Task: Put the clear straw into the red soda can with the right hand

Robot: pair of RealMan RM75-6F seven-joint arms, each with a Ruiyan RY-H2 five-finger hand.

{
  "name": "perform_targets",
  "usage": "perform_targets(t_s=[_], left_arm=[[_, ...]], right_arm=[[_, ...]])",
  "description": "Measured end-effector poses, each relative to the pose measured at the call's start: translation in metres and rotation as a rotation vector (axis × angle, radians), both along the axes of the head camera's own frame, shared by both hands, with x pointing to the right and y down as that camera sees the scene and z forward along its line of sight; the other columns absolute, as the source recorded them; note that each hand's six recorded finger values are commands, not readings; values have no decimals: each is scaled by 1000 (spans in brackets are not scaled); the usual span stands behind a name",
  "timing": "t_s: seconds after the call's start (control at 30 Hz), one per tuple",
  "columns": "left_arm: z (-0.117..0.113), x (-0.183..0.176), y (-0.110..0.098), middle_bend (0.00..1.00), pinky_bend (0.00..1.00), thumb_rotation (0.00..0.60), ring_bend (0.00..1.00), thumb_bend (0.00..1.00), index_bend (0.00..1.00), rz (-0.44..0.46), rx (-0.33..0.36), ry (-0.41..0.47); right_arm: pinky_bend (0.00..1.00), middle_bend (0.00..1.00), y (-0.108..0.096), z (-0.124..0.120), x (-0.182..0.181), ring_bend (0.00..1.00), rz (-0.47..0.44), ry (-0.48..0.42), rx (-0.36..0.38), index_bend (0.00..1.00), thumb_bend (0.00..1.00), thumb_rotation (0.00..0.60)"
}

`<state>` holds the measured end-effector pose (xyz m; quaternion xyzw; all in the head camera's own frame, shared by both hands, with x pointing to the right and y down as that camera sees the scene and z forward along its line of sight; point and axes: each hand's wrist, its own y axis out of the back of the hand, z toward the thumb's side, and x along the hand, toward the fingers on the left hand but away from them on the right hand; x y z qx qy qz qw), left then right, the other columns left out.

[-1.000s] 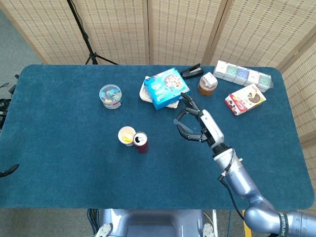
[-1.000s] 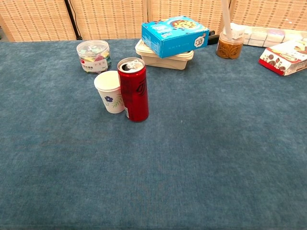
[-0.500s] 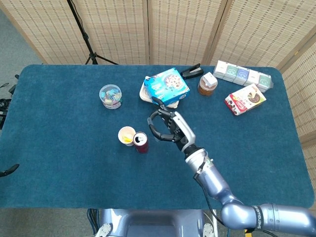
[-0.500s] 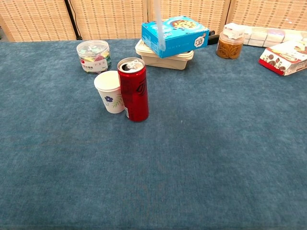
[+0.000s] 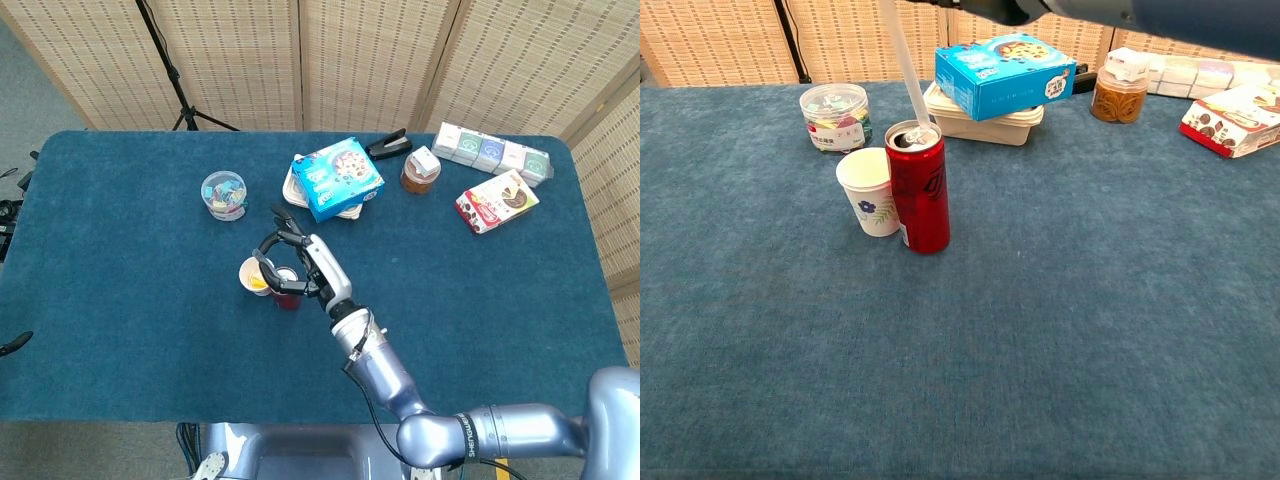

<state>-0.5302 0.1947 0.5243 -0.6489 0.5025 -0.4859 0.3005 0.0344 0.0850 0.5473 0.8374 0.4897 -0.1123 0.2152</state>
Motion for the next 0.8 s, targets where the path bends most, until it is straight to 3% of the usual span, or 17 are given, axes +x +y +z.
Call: perform_targets(t_s=[0.47,0.8], left_arm=[[3,-2,-2,0,0,600,0,0,0,-3,-18,2],[4,-1,-3,0,0,600,0,0,0,-2,-24,-2]], right_arm=[[0,0,-9,21,-12,0,139,11,-42,583,693,600],[0,0,-6,16,-18,0,137,-6,-33,585,693,600]])
